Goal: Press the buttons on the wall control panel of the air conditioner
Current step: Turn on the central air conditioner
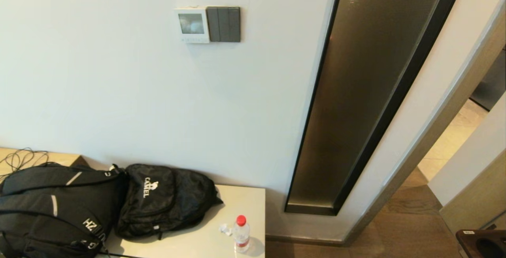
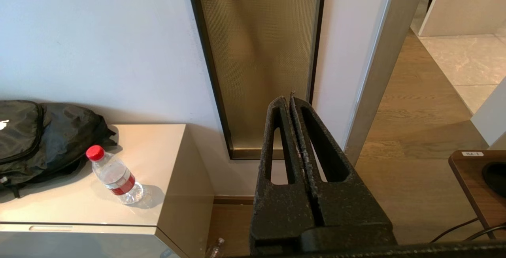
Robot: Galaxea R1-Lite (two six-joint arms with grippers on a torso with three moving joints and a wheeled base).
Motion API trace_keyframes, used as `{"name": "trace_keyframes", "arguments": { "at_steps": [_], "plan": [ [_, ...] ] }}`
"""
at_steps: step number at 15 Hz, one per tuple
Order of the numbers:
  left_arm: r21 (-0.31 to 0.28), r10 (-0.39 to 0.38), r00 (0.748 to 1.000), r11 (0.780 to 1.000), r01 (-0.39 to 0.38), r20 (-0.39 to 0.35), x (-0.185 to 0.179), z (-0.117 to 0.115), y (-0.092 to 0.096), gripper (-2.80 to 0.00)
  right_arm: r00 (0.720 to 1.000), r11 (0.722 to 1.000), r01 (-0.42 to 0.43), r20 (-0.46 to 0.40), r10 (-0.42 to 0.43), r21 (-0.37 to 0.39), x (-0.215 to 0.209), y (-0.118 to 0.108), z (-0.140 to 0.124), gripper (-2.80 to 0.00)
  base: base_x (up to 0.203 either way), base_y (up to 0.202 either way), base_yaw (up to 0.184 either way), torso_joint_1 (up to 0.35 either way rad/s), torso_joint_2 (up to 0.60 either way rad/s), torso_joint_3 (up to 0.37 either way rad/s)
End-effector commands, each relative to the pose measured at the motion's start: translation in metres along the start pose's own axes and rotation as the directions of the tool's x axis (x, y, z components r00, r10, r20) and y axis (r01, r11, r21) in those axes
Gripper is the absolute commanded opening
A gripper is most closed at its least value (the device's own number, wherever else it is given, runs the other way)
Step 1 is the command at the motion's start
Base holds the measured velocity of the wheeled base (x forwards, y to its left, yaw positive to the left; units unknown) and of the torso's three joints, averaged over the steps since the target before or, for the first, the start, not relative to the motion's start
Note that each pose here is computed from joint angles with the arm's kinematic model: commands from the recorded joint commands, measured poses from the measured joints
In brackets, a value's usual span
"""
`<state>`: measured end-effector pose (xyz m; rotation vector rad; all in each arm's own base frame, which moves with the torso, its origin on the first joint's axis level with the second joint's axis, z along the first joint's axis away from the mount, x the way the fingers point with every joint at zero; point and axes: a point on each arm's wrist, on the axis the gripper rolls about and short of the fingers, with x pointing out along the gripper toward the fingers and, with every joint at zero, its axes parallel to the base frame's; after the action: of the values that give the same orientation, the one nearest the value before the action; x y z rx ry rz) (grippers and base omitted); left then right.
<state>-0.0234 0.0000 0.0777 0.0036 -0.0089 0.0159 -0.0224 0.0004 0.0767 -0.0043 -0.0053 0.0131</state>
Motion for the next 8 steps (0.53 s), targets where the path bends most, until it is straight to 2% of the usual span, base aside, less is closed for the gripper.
{"name": "trace_keyframes", "arguments": {
  "at_steps": [1, 6, 8],
  "plan": [
    [-0.001, 0.001, 1.000, 1.000, -0.001, 0.000, 0.0000, 0.0000, 0.0000, -2.80, 1.000, 1.000, -0.001, 0.001, 0.001, 0.000, 0.0000, 0.0000, 0.0000, -2.80, 0.000, 0.000, 0.000, 0.000, 0.00, 0.000],
    [0.002, -0.001, 1.000, 1.000, 0.001, 0.002, -0.0002, 0.0002, 0.0000, -2.80, 1.000, 1.000, 0.001, 0.000, -0.001, 0.000, 0.0000, 0.0000, 0.0000, -2.80, 0.000, 0.000, 0.000, 0.000, 0.00, 0.000],
    [0.020, 0.000, 1.000, 1.000, 0.000, -0.017, -0.0009, 0.0000, 0.0000, -2.80, 1.000, 1.000, -0.001, -0.001, 0.001, -0.002, 0.0001, 0.0000, 0.0001, -2.80, 0.000, 0.000, 0.000, 0.000, 0.00, 0.000]
  ]
}}
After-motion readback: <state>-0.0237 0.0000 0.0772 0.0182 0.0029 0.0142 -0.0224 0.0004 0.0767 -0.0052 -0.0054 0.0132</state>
